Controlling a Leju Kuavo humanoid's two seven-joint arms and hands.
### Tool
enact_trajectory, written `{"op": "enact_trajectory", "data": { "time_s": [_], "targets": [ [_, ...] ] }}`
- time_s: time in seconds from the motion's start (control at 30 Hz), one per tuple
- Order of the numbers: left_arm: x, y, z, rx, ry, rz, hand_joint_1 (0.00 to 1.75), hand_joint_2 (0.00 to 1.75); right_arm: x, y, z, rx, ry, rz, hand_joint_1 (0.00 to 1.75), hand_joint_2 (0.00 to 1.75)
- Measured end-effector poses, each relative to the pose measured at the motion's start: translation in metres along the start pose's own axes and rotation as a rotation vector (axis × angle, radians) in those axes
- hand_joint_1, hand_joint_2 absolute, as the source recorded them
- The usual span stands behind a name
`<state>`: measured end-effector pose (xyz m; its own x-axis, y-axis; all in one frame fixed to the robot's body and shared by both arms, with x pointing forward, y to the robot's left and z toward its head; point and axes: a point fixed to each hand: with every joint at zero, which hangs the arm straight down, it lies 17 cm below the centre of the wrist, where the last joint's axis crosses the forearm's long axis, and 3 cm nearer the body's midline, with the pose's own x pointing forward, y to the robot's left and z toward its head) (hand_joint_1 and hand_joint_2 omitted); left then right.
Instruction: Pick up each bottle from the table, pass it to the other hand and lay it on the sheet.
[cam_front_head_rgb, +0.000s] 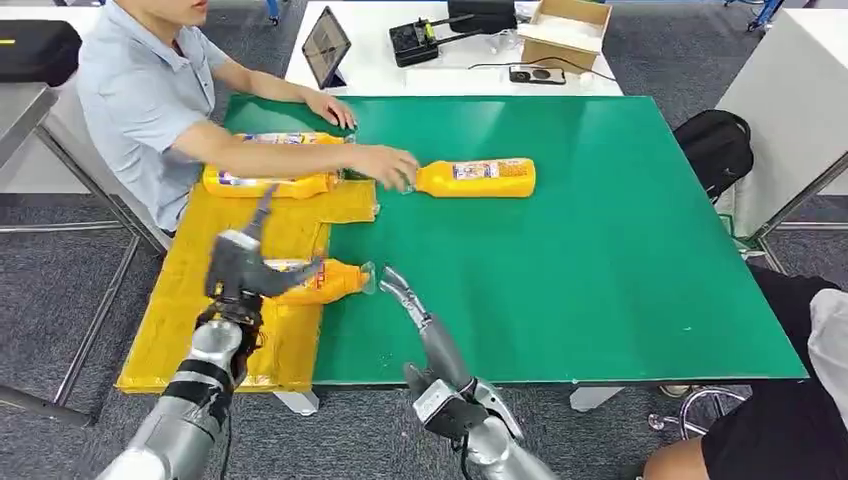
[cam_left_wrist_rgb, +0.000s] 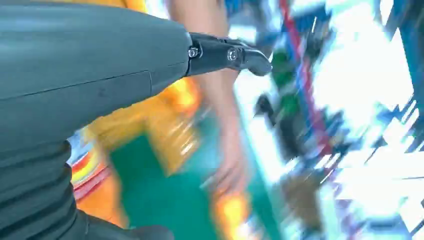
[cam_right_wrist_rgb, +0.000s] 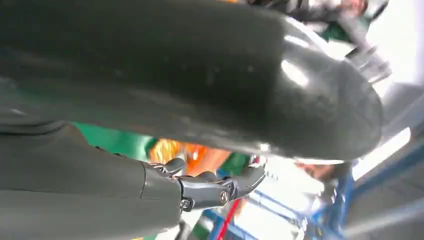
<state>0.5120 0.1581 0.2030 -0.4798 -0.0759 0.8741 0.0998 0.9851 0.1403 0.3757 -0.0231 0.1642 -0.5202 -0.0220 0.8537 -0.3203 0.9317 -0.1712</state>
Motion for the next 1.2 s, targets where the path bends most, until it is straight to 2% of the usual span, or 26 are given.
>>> {"op": "enact_trajectory", "data": {
  "time_s": [0.13, 0.27, 0.37, 0.43, 0.57, 0.67, 0.77, 0.93, 1.2],
  "targets": [
    [0.034, 0.039, 0.002, 0.236, -0.053, 0.221, 0.0, 1.75, 0.035, -0.03, -0.012, -0.192, -0.09, 0.11, 0.0, 1.75],
    [0.041, 0.054, 0.008, 0.356, -0.036, 0.461, 0.0, 1.75, 0.079, -0.042, -0.015, -0.288, -0.211, 0.203, 0.0, 1.75],
    [0.041, 0.06, 0.027, 0.408, -0.034, 0.486, 0.0, 1.75, 0.093, -0.06, -0.009, -0.368, -0.21, 0.138, 0.0, 1.75],
    [0.041, 0.063, 0.046, 0.428, -0.033, 0.447, 0.0, 1.75, 0.091, -0.07, -0.002, -0.39, -0.203, 0.176, 0.0, 1.75],
    [0.043, 0.058, 0.081, 0.425, -0.03, 0.308, 0.0, 1.75, 0.063, -0.089, 0.012, -0.362, -0.142, 0.24, 0.0, 1.75],
    [0.047, 0.047, 0.101, 0.387, -0.023, 0.176, 0.0, 1.75, 0.023, -0.098, 0.019, -0.257, -0.049, 0.432, 0.0, 1.75],
    [0.051, 0.036, 0.116, 0.355, -0.013, 0.078, 0.0, 1.75, -0.028, -0.123, 0.03, -0.194, 0.098, 0.594, 0.0, 1.75],
    [0.057, 0.023, 0.122, 0.323, 0.007, 0.062, 0.0, 1.75, -0.086, -0.153, 0.039, -0.12, 0.276, 0.696, 0.0, 1.75],
    [0.069, 0.009, 0.113, 0.285, -0.016, 0.082, 0.0, 1.75, -0.12, -0.177, 0.026, -0.071, 0.358, 0.823, 0.0, 1.75]
  ]
}}
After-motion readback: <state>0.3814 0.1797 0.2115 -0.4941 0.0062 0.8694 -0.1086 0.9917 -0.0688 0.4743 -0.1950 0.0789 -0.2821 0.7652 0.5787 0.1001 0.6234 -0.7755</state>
